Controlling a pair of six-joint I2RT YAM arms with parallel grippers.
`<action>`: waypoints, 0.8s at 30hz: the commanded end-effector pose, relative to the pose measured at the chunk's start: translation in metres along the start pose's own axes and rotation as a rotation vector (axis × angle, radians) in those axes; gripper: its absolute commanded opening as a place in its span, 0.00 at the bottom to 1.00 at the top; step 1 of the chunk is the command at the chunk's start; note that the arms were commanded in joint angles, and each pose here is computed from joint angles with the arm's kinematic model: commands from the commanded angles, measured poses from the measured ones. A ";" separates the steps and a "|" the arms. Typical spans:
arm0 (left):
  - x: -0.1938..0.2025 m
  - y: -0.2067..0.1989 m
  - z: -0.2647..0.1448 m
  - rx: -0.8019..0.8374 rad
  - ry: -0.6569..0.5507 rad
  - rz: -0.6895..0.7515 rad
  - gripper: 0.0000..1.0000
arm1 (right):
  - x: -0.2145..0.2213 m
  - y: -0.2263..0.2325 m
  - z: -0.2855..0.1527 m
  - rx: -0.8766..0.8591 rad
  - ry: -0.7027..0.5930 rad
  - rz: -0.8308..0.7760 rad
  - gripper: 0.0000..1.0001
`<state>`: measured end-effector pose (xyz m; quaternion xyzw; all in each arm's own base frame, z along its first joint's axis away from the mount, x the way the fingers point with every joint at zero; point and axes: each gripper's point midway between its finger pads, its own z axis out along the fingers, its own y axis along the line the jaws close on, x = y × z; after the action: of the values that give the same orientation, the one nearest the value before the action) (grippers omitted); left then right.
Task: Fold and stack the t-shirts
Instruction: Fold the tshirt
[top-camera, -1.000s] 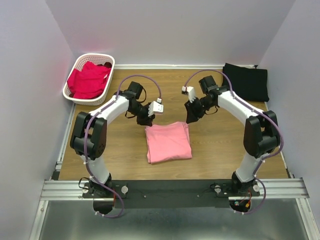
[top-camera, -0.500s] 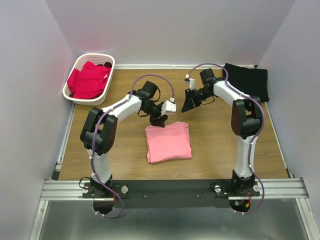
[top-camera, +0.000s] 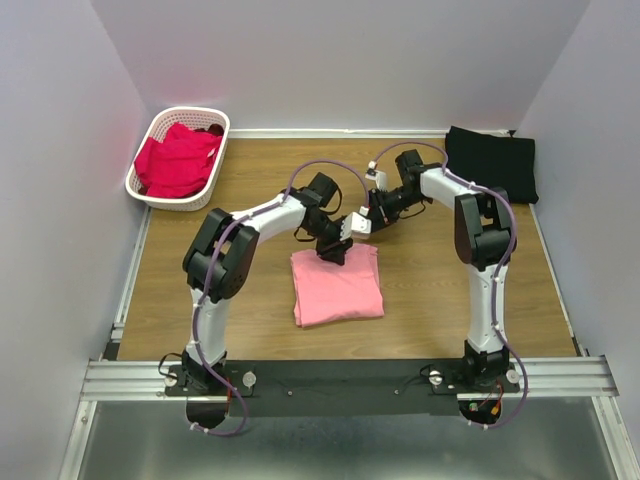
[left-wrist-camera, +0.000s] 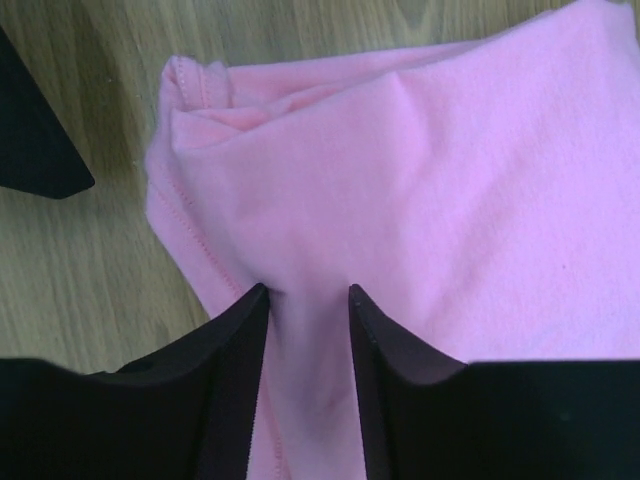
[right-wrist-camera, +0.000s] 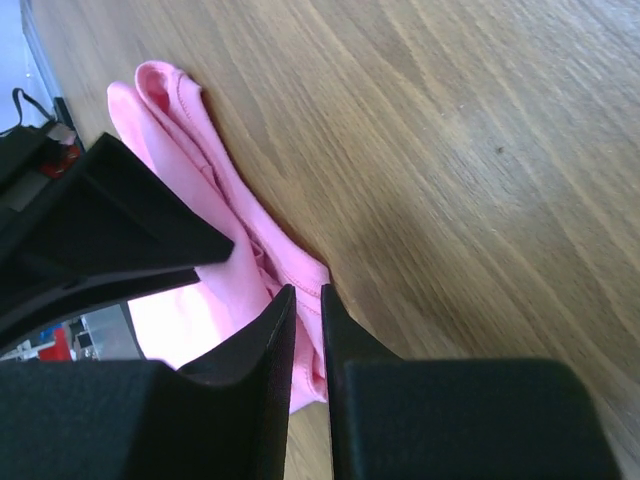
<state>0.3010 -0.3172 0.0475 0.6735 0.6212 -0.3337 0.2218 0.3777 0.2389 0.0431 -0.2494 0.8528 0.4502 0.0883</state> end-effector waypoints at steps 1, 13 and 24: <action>-0.010 -0.001 0.008 0.031 -0.028 -0.010 0.38 | 0.013 0.001 0.009 -0.049 0.029 0.021 0.22; -0.034 -0.020 -0.011 -0.012 -0.025 0.129 0.00 | 0.016 0.020 0.028 -0.165 0.049 0.005 0.22; -0.049 -0.015 -0.015 -0.054 -0.006 0.191 0.00 | 0.044 0.029 0.058 -0.223 0.134 -0.005 0.21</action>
<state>0.2827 -0.3318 0.0825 0.7079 0.5795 -0.3145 0.2534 0.3375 0.2869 0.0367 -0.2973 0.8033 0.5145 0.0408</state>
